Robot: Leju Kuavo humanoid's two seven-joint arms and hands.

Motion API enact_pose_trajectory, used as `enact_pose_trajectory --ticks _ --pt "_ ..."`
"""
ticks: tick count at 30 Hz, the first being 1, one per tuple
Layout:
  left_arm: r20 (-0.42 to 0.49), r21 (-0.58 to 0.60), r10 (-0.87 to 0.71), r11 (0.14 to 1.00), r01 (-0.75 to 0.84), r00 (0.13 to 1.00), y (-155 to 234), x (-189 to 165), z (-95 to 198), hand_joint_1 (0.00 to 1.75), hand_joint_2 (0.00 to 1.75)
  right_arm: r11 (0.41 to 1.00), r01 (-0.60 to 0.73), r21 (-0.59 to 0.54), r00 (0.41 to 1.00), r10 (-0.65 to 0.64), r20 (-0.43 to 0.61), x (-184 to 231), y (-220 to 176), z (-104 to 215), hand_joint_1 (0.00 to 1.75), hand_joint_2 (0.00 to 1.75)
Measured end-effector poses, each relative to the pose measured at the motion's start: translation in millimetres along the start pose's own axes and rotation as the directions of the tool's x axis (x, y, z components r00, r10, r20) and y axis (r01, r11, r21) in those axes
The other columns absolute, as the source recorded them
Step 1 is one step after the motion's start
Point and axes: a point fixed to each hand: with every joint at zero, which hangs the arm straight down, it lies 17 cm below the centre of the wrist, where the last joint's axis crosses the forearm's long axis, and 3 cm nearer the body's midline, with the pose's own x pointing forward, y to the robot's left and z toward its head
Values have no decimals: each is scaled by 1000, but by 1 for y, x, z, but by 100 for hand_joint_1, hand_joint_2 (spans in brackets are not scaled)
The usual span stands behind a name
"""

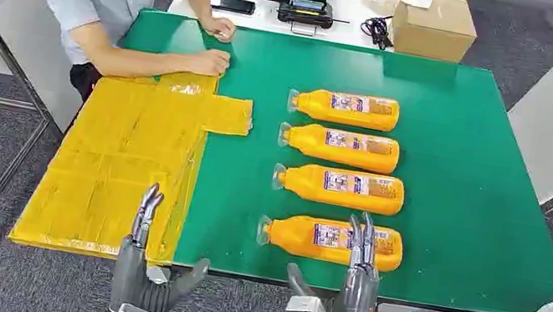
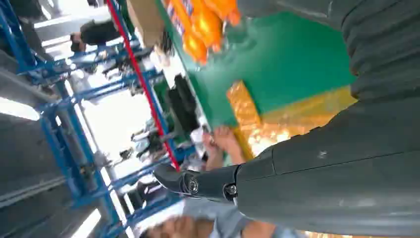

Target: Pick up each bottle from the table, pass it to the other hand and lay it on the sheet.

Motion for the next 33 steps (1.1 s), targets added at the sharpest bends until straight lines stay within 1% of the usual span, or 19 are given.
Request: enact_pose_trajectory --ticks 2,4,7,11,14,25,30,33 --pt "-26 22 5 1000 -4 1000 4 -6 -2 0 175 996 -85 24 996 84 34 -1 2 0 0 175" --pt "-64 34 17 999 -15 998 6 -13 -2 0 175 986 -161 37 986 159 42 -9 1 -1 0 175" --pt "-91 41 31 999 -27 995 5 -18 -8 0 175 965 -258 52 966 257 13 -35 -5 -5 0 175" --pt "-105 35 41 999 -37 994 0 -20 -11 0 175 944 -322 74 946 325 -20 -61 -9 -5 0 175" --pt "-98 20 35 999 -34 995 -4 -17 -11 0 175 936 -339 99 937 345 -51 -77 -8 -1 0 175" --pt "-113 -22 50 998 -53 992 -17 -16 -11 0 175 906 -394 158 906 411 -97 -110 -6 2 0 175" --pt "-106 -57 55 996 -61 993 -26 -11 -11 0 175 892 -410 193 895 434 -107 -126 -4 1 0 175" --pt "-110 -80 60 994 -69 992 -33 -9 -10 0 175 872 -436 221 880 465 -101 -132 -1 2 0 175"
